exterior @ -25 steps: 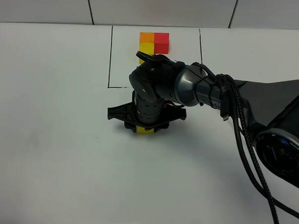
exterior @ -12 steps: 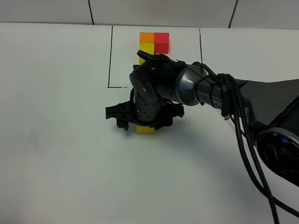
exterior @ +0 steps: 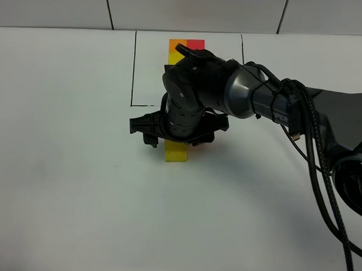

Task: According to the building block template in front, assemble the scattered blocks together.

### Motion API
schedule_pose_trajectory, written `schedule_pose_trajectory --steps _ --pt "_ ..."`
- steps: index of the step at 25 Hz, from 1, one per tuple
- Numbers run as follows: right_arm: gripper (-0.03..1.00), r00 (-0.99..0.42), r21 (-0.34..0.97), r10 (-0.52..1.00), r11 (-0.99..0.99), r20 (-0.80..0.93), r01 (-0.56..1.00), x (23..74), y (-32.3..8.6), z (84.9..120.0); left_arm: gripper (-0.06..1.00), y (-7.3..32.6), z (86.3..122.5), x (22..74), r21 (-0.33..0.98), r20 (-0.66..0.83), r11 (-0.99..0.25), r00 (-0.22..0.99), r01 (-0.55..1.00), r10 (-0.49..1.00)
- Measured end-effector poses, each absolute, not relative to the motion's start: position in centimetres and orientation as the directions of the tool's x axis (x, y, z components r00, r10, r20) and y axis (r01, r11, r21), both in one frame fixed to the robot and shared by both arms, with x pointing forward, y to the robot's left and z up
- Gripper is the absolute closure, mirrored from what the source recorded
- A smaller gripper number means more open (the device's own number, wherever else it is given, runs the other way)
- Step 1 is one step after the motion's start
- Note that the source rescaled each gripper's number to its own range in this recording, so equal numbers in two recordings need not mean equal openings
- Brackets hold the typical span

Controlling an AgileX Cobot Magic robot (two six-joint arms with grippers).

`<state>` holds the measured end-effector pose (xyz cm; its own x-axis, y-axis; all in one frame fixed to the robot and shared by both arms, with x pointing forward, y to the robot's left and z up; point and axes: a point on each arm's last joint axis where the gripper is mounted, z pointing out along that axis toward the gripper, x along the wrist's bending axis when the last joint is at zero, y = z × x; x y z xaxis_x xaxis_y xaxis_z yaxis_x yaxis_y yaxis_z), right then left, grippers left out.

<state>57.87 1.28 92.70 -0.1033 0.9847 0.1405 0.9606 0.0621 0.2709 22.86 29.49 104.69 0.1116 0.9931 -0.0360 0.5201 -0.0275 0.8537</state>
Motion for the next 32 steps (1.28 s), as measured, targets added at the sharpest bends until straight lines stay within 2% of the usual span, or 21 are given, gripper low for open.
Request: schedule_pose_trajectory --steps 4,10,18,21,26,32 --pt "0.46 -0.105 0.267 0.986 0.067 0.133 0.961 57.6 0.8 94.2 0.15 29.5 104.7 22.9 0.854 -0.036 -0.028 0.112 0.520 0.993" --pt "0.46 -0.065 0.209 0.994 0.045 0.090 0.977 59.0 -2.2 94.8 0.15 29.5 104.7 22.9 0.854 -0.036 -0.028 0.112 0.520 0.993" --pt "0.46 -0.053 0.245 0.995 0.030 0.088 0.969 61.5 -6.8 96.6 0.15 29.5 104.7 22.9 0.854 -0.036 -0.028 0.112 0.520 0.993" --pt "0.46 -0.027 0.275 0.995 -0.001 0.097 0.961 62.5 -9.9 96.8 0.15 29.5 104.7 22.9 0.854 -0.036 -0.028 0.112 0.520 0.993" --pt "0.46 0.070 0.319 0.990 -0.106 0.123 0.942 64.2 -17.4 97.2 0.15 29.5 104.7 22.9 0.854 -0.036 -0.028 0.112 0.520 0.993" --pt "0.45 0.108 0.356 0.991 -0.130 0.081 0.925 64.5 -25.1 99.8 0.15 29.5 104.7 22.9 0.854 -0.036 -0.028 0.112 0.520 0.993"
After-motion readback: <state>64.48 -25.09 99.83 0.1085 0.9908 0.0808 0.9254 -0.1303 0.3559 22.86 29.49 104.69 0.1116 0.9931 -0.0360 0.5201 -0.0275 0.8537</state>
